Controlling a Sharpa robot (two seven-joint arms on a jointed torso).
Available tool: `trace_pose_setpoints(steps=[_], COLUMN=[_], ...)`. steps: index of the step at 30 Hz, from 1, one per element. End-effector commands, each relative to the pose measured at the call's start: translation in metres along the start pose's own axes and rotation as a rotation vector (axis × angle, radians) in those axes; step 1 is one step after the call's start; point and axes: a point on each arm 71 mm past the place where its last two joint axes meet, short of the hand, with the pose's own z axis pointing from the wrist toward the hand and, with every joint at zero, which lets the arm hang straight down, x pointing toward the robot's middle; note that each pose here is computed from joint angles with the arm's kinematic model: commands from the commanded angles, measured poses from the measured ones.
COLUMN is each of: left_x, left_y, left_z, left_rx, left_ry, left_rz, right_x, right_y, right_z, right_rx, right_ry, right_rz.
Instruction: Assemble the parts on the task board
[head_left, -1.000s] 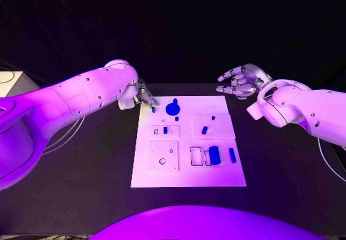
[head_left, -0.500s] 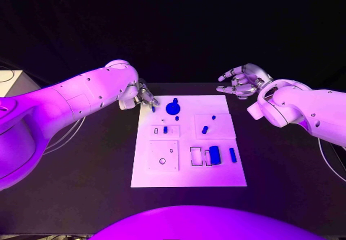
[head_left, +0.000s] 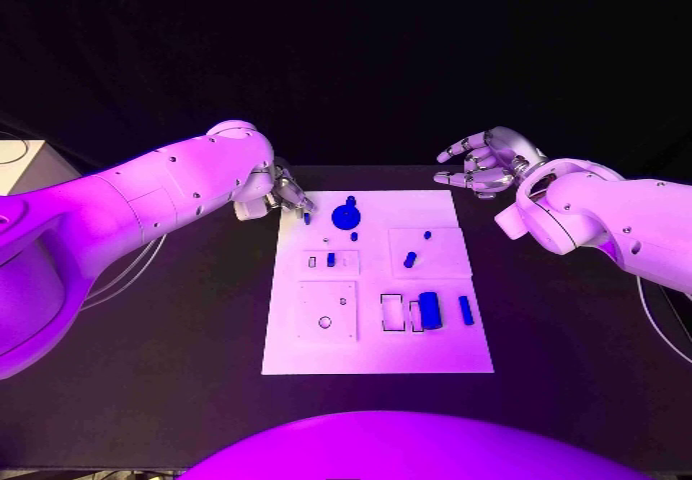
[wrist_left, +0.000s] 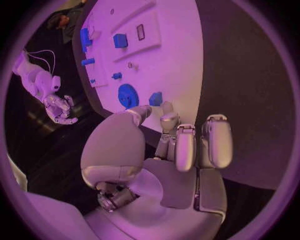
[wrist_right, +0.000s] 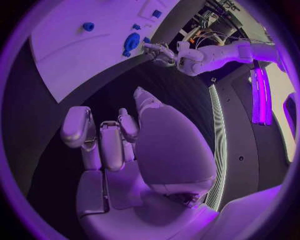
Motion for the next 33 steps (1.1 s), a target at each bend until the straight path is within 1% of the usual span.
trace_pose_setpoints(steps=[1,6,21,33], left_x=[0.0029,0.0026,0.0055,0.0061], left_y=[0.0004,0.0008,-0.0035,-0.0033], left_z=[-0.0001,-0.0006,-0.0035,-0.0040], left_rx=[-0.003,-0.001,0.028,0.029], left_ry=[0.023,0.020,0.024,0.029], left_rz=[0.012,0.009,-0.005,-0.008], right_x=[0.0003,0.0005,0.0006,0.0011], right_y=[0.0012,0.0012,0.0009,0.0005], right_z=[0.0002,0.0004,0.0010,0.0017], right_rx=[-0.014,-0.014,-0.013,-0.012], right_ry=[0.004,0.005,0.005,0.007], right_rz=[-0.003,-0.003,-0.004,-0.004])
